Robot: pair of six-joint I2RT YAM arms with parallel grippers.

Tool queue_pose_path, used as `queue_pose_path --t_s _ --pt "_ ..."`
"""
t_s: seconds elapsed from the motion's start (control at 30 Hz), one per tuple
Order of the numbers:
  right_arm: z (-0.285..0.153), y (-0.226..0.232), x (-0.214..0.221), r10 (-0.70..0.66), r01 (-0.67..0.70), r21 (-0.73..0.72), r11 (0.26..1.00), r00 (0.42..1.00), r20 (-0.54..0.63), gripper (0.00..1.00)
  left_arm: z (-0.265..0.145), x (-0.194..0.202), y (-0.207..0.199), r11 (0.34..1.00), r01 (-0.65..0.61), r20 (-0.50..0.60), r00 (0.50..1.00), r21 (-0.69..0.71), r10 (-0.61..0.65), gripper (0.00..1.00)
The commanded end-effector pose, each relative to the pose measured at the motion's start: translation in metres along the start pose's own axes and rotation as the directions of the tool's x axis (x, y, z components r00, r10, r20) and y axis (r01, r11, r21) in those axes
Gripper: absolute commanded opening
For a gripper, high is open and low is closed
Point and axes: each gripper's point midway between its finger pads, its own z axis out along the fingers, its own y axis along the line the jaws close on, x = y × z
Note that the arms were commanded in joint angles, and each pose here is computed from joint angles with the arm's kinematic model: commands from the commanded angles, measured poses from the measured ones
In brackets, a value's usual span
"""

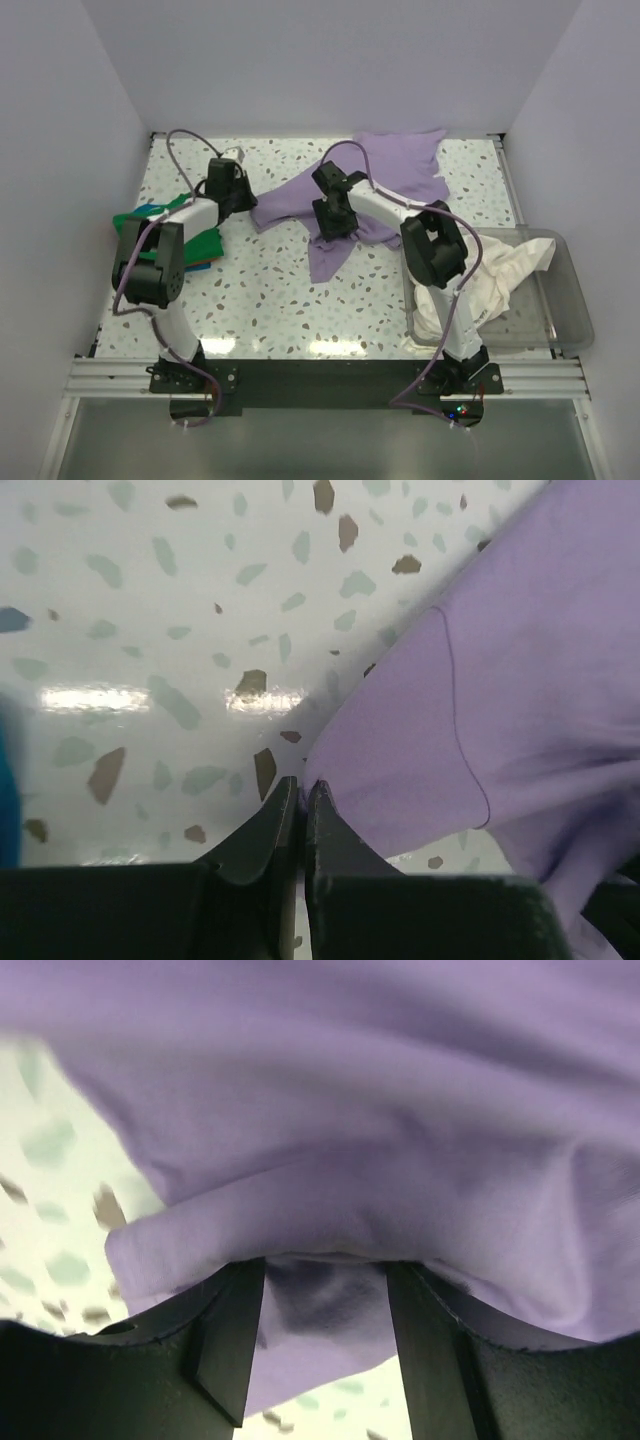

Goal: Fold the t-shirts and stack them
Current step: Flatten the tshirt out

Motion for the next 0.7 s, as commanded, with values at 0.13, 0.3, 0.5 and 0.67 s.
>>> queue_pose_path --t_s 0.13,0.3,0.5,0.67 --pt "0.007 -0.042 -0.055 -0.045 0.038 0.143 0.989 0.998 0.045 0.58 -0.09 -0.073 0.018 0.986 -0.03 0.283 0.956 -0.163 0.076 0.0" --pt "-0.014 -0.08 -0.063 0.004 -0.019 0.199 0.98 0.997 0.077 0.6 -0.103 -0.079 0.008 0.989 -0.058 0.298 0.95 -0.133 0.095 0.0" --pt "-0.059 -0.108 -0.061 0.016 -0.047 0.234 0.971 0.991 0.131 0.65 -0.097 -0.07 -0.019 0.992 -0.102 0.248 0.961 -0.08 0.119 0.0" --pt "-0.095 -0.081 -0.034 0.095 -0.105 0.05 0.993 0.983 0.159 0.68 -0.088 -0.068 -0.022 0.991 -0.112 0.225 0.966 -0.073 0.126 0.0"
